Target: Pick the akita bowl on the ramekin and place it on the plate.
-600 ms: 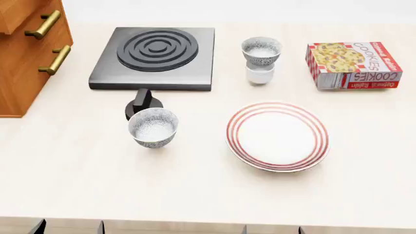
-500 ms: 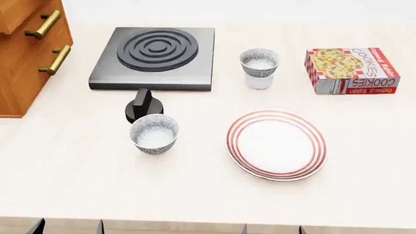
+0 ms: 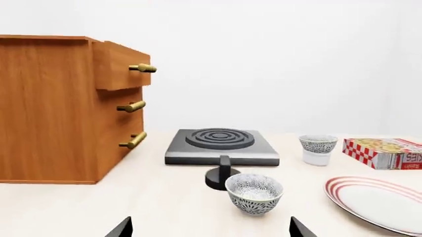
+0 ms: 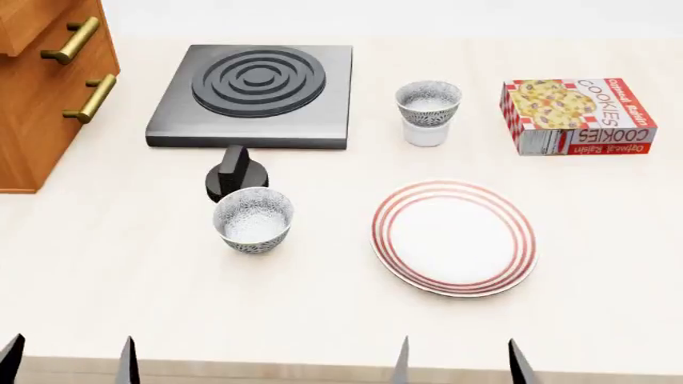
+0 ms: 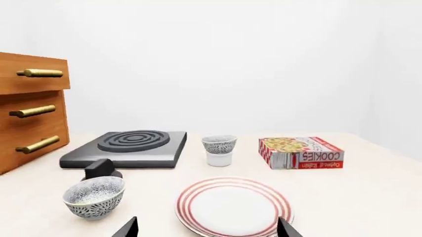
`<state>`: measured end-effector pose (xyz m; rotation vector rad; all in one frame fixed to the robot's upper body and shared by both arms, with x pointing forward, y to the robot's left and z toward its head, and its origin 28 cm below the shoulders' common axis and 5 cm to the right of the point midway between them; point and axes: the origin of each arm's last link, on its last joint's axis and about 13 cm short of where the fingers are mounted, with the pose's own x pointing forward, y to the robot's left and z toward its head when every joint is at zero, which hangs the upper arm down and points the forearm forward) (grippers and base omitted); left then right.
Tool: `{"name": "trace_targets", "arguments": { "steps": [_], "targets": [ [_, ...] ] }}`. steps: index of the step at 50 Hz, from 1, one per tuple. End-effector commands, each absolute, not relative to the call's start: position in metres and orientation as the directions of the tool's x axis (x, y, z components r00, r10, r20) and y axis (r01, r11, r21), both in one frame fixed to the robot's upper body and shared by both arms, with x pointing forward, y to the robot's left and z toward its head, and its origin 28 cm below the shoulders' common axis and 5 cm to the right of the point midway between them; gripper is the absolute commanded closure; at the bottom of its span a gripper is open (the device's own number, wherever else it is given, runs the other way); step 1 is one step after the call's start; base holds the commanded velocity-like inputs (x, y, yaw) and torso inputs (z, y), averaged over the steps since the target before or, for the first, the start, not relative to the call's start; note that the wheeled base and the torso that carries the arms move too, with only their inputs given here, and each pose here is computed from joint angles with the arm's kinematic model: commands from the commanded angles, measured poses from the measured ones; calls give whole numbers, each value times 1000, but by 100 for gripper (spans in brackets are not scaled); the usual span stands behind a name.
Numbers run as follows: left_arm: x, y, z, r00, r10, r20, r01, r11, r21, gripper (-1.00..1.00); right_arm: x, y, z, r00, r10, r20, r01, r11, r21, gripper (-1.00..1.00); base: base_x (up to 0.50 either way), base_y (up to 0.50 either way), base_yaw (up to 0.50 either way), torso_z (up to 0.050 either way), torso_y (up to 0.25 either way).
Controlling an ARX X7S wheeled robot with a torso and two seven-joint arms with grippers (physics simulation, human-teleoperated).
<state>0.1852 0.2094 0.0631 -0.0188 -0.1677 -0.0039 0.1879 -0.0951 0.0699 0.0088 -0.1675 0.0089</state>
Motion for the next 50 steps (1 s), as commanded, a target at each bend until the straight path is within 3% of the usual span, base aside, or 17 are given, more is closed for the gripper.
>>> {"name": "trace_targets", "arguments": {
  "steps": [1, 8, 22, 50],
  "targets": [
    [163, 211, 96, 960, 10, 281, -5, 1000, -18, -100, 169, -92, 102, 965, 24, 262, -21, 1000, -15, -100, 0, 0, 0, 0, 0],
    [139, 213, 122, 929, 0, 370, 17, 999, -42, -100, 147, -93, 133, 941, 30, 338, -26, 1000, -16, -100, 0, 0, 0, 0, 0],
    [140, 212, 121, 933, -3, 361, 20, 999, -43, -100, 148, -91, 133, 948, 41, 315, -37, 999, -21, -100, 37, -2, 0, 0, 0],
    [139, 211, 121, 933, -6, 360, 27, 998, -53, -100, 148, -91, 133, 948, 38, 315, -32, 999, -24, -100, 493, -43, 0, 0, 0]
  ]
}}
